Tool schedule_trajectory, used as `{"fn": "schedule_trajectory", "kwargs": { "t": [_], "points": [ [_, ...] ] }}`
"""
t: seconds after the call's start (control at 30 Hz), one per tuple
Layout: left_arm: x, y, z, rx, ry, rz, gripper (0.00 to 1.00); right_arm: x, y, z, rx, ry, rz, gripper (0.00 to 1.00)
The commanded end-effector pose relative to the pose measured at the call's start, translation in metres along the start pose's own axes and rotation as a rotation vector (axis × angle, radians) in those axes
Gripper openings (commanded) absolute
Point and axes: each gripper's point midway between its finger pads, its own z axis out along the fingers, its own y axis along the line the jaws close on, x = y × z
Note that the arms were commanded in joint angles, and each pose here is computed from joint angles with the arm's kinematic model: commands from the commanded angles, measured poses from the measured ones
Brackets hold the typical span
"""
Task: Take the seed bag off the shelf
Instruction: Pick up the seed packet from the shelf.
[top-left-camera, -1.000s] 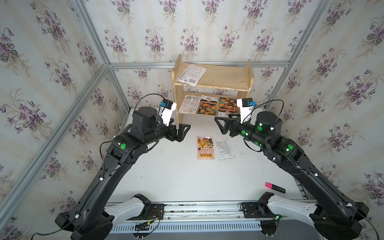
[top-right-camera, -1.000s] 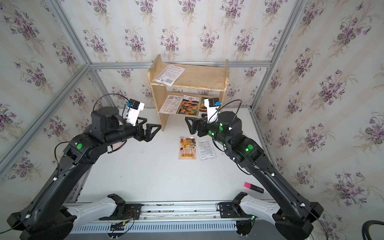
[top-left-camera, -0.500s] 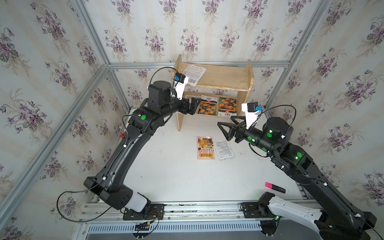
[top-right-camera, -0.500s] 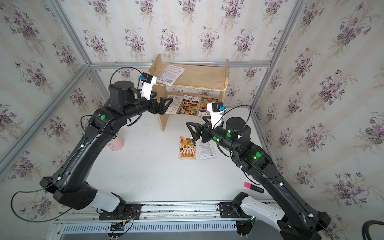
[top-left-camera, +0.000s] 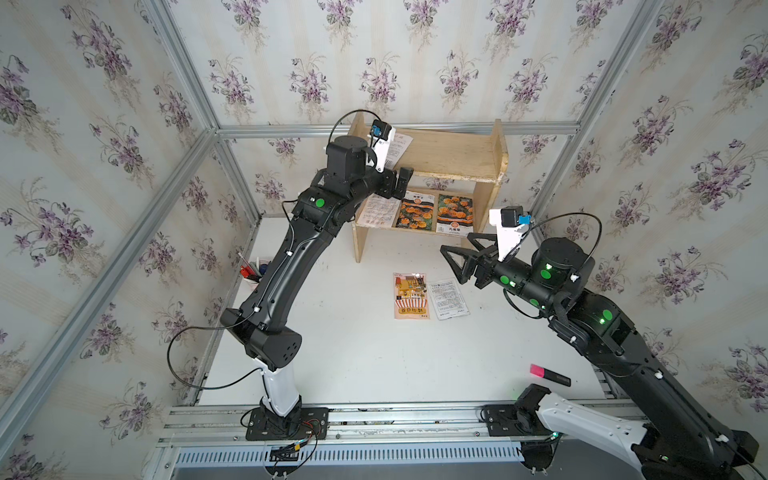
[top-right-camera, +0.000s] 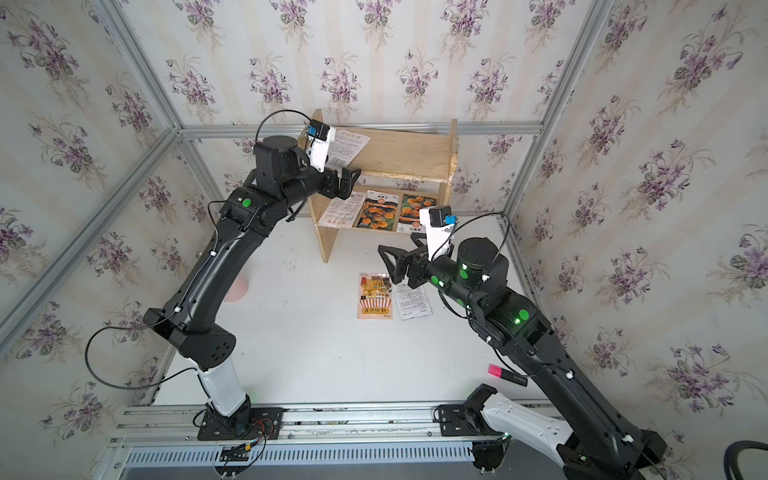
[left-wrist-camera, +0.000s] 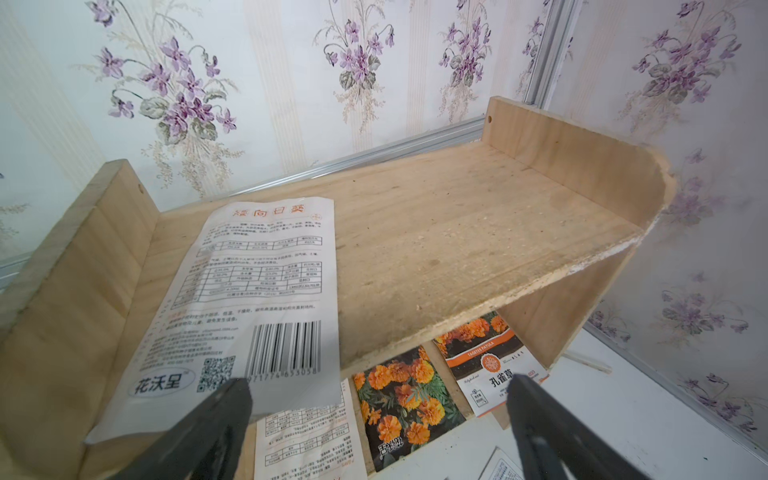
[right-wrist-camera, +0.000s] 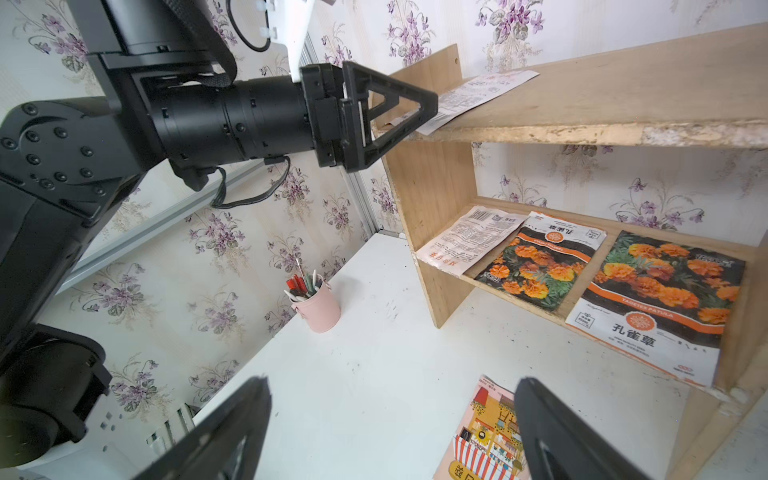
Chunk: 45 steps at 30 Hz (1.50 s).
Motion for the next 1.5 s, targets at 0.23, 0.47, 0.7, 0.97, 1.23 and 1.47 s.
{"fn": "schedule_trajectory", "kwargs": {
  "t": [0.23, 0.47, 0.7, 0.97, 1.23, 1.47],
  "points": [
    [-0.007, 0.021, 0.024, -0.074, -0.022, 0.011, 1.0, -0.001, -0.006, -0.005, 0.037, -0.003, -0.017, 0.95],
    [-0.004, 0.042, 0.031, -0.065, -0.022, -0.069, 1.0, 0.004, -0.009, -0.006, 0.046, 0.001, -0.013, 0.95],
    [0.005, 0.054, 0.039, -0.023, -0.002, -0.128, 1.0, 0.005, -0.009, -0.005, 0.046, 0.002, -0.01, 0.95],
    [0.02, 0.054, 0.048, -0.013, 0.042, -0.125, 1.0, 0.006, -0.009, -0.002, 0.046, 0.006, -0.005, 0.94],
    [0.029, 0.049, 0.049, 0.005, 0.076, -0.148, 1.0, 0.006, -0.009, -0.003, 0.046, 0.006, -0.002, 0.94],
    [0.033, 0.032, 0.04, 0.071, 0.111, -0.206, 1.0, 0.007, -0.008, -0.005, 0.036, 0.003, 0.009, 0.94]
  ]
}}
